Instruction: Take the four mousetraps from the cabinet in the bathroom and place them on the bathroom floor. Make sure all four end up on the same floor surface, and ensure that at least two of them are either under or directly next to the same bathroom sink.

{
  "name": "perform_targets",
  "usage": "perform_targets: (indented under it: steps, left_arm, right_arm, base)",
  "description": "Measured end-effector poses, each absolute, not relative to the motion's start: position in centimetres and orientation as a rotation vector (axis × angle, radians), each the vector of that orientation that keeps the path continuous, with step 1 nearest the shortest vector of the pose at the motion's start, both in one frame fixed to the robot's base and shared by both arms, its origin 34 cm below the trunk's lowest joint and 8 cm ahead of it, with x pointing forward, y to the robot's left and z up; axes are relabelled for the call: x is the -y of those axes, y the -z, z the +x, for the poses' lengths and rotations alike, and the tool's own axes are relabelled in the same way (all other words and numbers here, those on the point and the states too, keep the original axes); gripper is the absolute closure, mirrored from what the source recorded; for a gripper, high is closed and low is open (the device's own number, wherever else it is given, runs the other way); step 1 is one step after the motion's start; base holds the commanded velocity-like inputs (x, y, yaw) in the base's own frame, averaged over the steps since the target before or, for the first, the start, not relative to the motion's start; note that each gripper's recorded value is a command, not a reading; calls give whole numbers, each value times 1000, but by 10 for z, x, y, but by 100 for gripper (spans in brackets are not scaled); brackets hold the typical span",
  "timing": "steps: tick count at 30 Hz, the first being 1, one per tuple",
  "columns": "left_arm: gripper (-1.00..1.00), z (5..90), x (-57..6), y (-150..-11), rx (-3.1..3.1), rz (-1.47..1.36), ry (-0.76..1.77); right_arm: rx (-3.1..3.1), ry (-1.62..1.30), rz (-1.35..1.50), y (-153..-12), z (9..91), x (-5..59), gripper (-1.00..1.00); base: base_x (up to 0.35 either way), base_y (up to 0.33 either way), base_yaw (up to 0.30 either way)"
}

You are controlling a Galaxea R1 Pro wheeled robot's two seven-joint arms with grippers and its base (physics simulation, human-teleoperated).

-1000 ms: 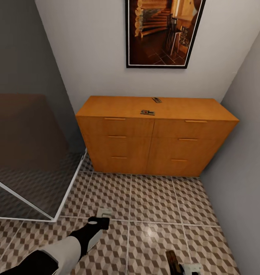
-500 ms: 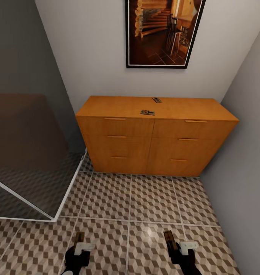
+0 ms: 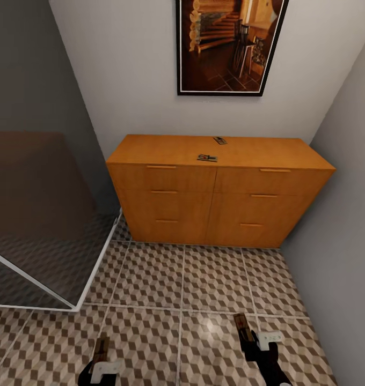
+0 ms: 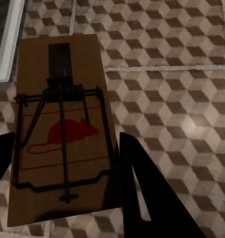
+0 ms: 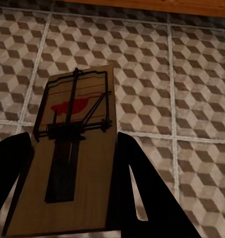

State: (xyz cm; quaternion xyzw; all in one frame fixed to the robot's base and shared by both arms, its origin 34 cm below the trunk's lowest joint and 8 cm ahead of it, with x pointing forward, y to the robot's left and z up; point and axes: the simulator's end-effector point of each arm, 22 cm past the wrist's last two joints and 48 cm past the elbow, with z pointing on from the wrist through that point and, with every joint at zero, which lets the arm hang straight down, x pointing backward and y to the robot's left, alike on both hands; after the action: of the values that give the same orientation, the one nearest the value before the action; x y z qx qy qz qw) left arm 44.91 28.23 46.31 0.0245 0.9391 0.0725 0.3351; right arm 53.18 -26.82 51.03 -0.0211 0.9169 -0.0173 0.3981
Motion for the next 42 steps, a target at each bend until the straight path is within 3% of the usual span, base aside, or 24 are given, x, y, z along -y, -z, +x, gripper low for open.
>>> perform_targets:
  steps: [42]
  left_arm:
    - [100, 447, -280, -462, -2459, 59, -191]
  right_arm:
    - [-2325, 62, -44, -508, 526, 274, 100]
  base:
    - [0, 0, 0]
